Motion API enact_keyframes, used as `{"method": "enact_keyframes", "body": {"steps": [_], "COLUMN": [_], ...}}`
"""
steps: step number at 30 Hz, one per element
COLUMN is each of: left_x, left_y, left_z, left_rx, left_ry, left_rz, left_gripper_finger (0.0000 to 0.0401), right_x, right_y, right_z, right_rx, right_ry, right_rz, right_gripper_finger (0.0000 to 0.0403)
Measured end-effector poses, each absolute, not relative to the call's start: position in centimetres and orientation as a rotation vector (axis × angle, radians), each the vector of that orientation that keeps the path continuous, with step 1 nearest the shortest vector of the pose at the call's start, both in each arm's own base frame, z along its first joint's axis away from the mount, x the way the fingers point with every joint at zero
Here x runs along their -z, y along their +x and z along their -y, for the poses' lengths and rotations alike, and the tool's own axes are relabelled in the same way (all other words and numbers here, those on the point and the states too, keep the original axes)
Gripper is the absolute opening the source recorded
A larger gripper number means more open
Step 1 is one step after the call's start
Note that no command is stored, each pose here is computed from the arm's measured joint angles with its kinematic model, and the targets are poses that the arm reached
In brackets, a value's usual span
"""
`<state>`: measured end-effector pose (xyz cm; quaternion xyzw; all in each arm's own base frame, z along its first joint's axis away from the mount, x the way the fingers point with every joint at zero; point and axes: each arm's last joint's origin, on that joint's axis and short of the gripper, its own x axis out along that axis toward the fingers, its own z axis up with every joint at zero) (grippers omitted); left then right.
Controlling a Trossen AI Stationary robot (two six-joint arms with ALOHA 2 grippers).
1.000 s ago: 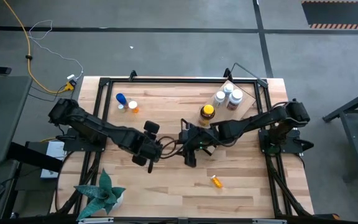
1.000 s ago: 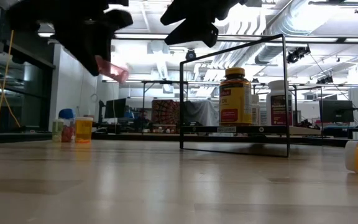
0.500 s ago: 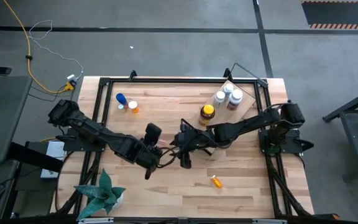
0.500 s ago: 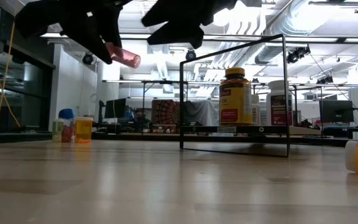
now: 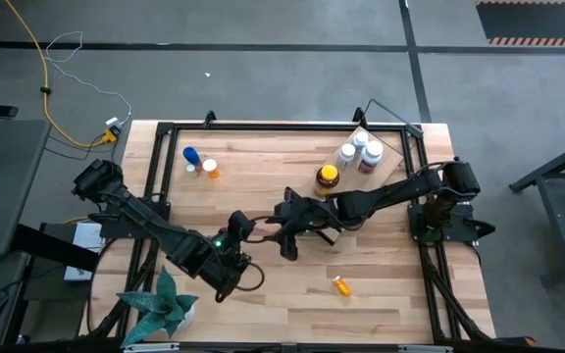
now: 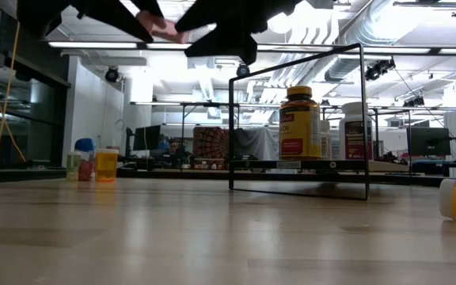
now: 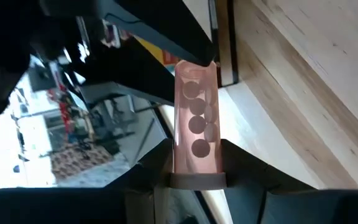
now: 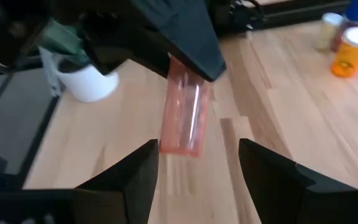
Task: Pick and place medicine bottles onto shelf by color
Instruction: Put the red pill bottle on the shelf
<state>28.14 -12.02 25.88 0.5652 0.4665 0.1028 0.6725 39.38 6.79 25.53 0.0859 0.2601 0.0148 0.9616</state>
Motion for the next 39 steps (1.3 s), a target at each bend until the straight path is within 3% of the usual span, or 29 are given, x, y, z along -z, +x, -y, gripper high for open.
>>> {"method": "enact_keyframes", "body": {"steps": [18, 29, 39], "left_x": [-26.5, -26.5, -26.5], "left_y": [29.3, 29.4, 29.4], "left_z": [12.8, 12.8, 12.9], "left_rx": [-0.185, -0.179, -0.161], "left_ry": [1.366, 1.362, 1.346], "left_rz": [-0.954, -0.952, -0.949], "left_gripper_finger": [0.0108, 0.0108, 0.0109], "right_x": [-25.9, -25.9, -25.9], "right_y": [39.5, 39.5, 39.5], "right_z": [-6.9, -7.0, -7.0], "right_rx": [-0.068, -0.092, -0.106], "right_ry": [0.203, 0.209, 0.212], "right_rz": [-0.497, -0.5, -0.504], "right_gripper_finger": [0.021, 0.0134, 0.0101]}}
